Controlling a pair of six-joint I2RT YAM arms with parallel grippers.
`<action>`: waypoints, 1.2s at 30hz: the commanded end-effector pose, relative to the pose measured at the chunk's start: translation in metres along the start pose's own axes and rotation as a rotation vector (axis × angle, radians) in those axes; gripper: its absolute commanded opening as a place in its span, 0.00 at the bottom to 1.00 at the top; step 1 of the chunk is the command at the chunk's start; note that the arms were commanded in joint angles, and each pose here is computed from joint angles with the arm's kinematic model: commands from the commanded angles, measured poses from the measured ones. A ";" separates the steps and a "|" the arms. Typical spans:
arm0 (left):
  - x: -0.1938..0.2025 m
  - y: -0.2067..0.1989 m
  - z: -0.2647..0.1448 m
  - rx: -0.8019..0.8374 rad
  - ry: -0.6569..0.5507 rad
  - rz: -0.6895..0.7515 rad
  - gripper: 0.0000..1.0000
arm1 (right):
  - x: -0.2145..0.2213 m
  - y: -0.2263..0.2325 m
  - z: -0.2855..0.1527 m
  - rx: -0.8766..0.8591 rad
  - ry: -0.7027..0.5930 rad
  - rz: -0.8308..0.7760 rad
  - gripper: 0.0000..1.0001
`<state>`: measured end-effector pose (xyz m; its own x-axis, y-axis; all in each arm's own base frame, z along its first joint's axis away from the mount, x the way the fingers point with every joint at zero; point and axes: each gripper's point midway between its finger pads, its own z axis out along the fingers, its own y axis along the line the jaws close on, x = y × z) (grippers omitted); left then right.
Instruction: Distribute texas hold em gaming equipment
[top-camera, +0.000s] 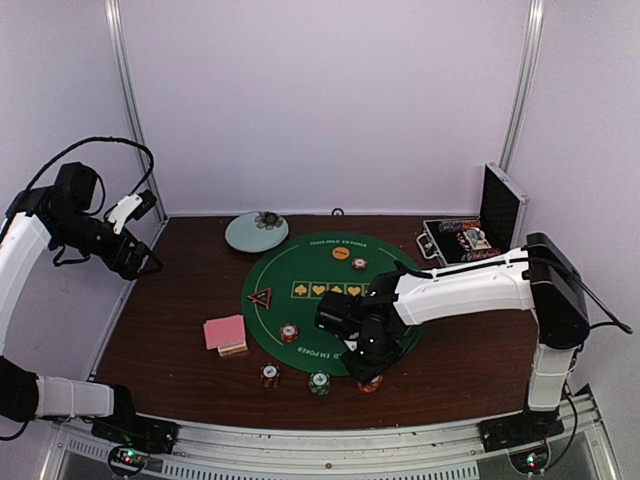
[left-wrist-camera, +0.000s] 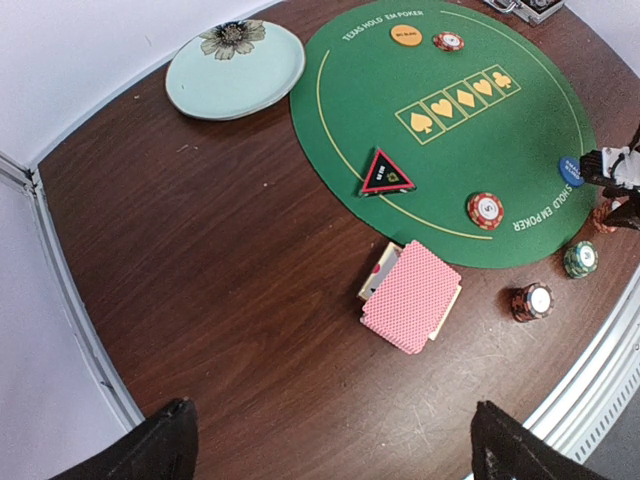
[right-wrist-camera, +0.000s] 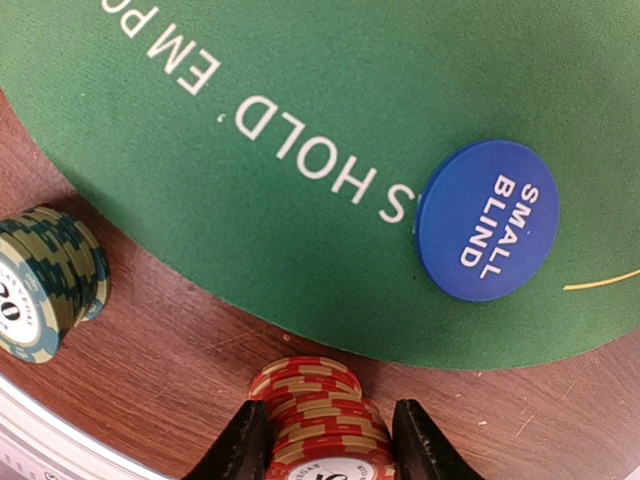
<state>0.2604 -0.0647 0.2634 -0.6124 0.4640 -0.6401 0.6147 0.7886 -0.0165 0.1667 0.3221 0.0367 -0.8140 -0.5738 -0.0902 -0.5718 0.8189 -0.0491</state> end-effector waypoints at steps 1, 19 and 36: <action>-0.007 0.001 -0.010 -0.021 -0.031 0.026 0.98 | 0.001 -0.004 0.002 0.011 0.007 0.001 0.38; -0.007 0.000 -0.011 -0.021 -0.033 0.030 0.98 | -0.015 -0.002 -0.048 -0.022 -0.057 0.001 0.23; -0.008 -0.001 -0.013 -0.024 -0.042 0.032 0.98 | -0.030 -0.081 -0.016 0.046 -0.039 0.178 0.23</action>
<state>0.2580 -0.0647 0.2659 -0.6033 0.4681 -0.6456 0.6177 0.7864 -0.0070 0.2186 0.2846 0.0639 -0.8878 -0.4485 -0.1033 -0.4451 0.8938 -0.0556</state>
